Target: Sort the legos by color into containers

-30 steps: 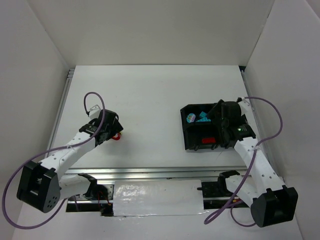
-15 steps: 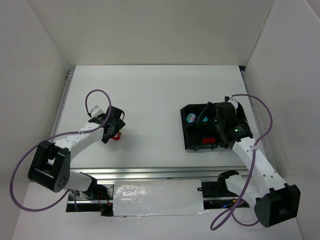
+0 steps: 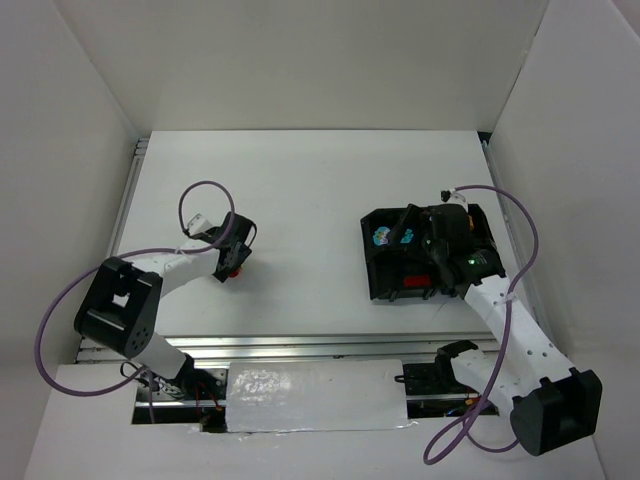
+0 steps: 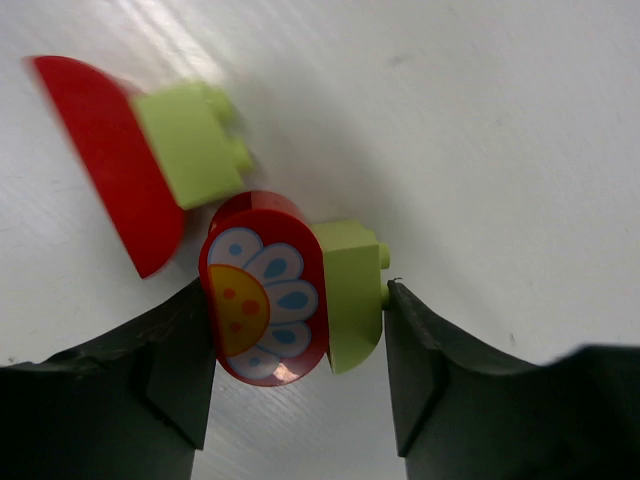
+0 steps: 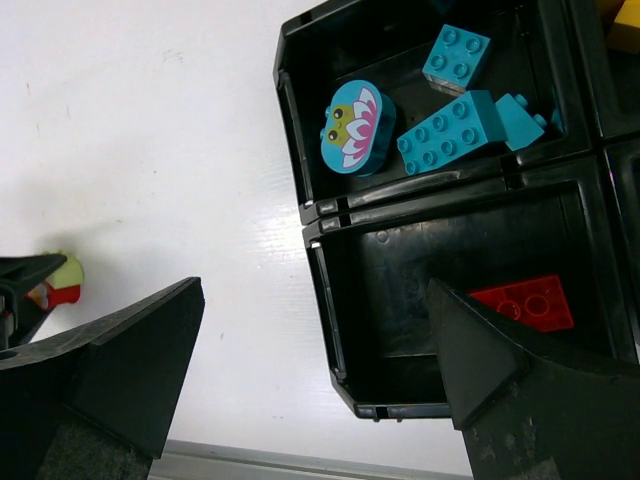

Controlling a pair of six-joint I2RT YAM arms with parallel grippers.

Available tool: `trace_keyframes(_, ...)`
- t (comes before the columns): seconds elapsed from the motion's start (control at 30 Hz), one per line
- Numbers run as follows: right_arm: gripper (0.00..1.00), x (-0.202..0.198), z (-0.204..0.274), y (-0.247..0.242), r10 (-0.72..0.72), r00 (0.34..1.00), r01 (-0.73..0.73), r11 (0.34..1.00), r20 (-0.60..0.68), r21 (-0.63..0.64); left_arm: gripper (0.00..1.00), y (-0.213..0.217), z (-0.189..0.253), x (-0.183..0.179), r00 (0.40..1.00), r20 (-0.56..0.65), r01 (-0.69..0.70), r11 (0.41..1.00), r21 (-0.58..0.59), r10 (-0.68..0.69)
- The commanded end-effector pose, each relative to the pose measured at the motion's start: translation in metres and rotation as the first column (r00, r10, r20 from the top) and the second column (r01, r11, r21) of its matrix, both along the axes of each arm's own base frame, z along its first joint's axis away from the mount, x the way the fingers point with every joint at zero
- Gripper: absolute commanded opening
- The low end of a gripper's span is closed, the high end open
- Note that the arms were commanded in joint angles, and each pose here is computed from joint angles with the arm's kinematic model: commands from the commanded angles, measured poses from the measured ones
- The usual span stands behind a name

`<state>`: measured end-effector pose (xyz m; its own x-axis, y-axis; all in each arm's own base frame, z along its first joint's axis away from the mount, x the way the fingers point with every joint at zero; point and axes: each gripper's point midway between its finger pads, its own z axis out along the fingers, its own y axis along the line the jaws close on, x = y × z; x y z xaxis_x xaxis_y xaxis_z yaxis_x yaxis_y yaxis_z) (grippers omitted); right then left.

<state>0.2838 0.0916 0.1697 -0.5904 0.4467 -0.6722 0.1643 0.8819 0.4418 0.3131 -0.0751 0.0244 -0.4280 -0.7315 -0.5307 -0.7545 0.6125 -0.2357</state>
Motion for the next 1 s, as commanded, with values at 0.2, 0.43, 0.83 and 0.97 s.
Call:
trace_keyframes(0.2,1.00,-0.002,0.026,0.029,0.136,0.986,-0.144,0.986,0.096,0.081,0.00,-0.045,0.018,0.009,0.985,0.108,0.144,0.987,-0.071,-0.136)
trace_keyframes(0.43,1.00,-0.014,0.041,0.064,0.250,0.959,-0.276,0.926,0.131,0.256,0.00,-0.151,0.114,0.010,0.601,0.522,0.698,0.716,0.027,-0.606)
trace_keyframes(0.83,0.98,-0.059,0.056,0.152,0.509,0.852,-0.505,0.739,0.121,0.447,0.00,-0.250,0.170,-0.094,-0.276,0.573,0.891,0.018,0.453,-0.772)
trace_keyframes(0.97,0.90,-0.067,0.030,0.166,0.510,0.859,-0.483,0.784,0.040,0.389,0.00,-0.260,0.184,-0.107,-0.348,0.531,0.847,-0.016,0.532,-0.773)
